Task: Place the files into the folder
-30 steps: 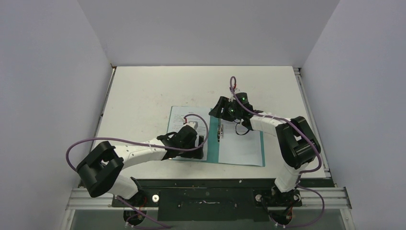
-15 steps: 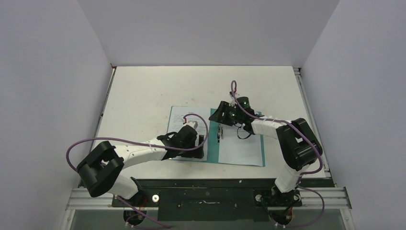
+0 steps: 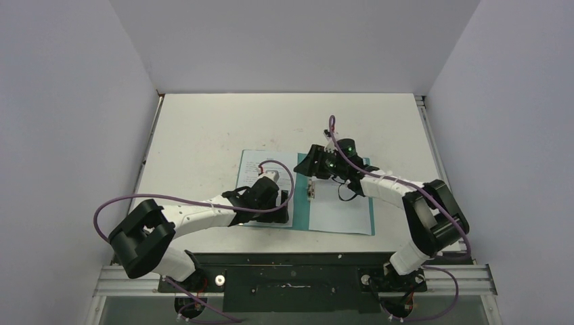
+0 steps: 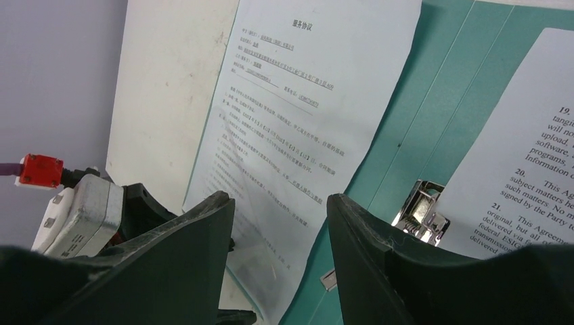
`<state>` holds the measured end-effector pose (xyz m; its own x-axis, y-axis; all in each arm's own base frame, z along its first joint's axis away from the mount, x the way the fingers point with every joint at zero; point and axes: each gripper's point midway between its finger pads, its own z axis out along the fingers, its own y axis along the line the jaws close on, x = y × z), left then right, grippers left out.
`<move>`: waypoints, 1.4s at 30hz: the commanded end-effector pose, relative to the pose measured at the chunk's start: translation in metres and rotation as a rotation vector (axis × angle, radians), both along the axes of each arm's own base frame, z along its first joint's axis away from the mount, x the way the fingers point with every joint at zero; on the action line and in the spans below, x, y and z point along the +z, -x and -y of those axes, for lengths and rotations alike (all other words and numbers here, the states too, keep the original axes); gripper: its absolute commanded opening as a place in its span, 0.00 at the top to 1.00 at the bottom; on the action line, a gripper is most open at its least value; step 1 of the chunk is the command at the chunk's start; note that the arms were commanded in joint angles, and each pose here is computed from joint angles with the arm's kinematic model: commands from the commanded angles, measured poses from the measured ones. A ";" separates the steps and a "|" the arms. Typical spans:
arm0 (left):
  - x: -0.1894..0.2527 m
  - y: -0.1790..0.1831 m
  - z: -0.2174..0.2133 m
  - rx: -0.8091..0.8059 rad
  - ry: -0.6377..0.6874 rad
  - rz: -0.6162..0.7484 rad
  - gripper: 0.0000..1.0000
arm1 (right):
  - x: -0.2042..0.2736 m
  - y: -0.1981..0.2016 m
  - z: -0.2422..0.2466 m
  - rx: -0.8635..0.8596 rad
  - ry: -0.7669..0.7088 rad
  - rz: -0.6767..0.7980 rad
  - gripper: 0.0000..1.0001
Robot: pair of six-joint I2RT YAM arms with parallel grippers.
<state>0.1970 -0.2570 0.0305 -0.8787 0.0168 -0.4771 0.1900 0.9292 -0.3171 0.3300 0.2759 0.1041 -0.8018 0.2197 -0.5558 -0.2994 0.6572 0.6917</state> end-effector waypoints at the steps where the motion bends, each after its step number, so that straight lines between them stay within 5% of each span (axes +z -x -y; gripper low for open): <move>1: 0.005 0.000 0.004 0.006 0.033 0.011 0.17 | 0.029 0.005 0.003 0.003 0.006 0.105 0.47; 9: 0.040 -0.009 0.000 0.022 0.049 0.088 0.16 | 0.045 0.034 0.021 -0.027 0.102 0.147 0.46; 17: 0.080 -0.019 -0.027 0.094 0.100 0.173 0.12 | 0.029 0.105 0.029 0.041 0.193 0.108 0.50; 32: 0.112 -0.019 -0.055 0.118 0.119 0.269 0.00 | -0.047 0.206 0.028 0.088 0.487 -0.003 0.94; 42: 0.104 -0.016 -0.053 0.101 0.109 0.242 0.03 | -0.090 0.204 0.064 -0.074 0.723 -0.046 0.95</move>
<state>0.2116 -0.2022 0.1306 -0.7386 -0.1376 -0.6599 0.1615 0.9143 -0.3714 0.1125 0.2345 0.0208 -0.8385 -0.1900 -0.5107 -0.3261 0.9258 0.1910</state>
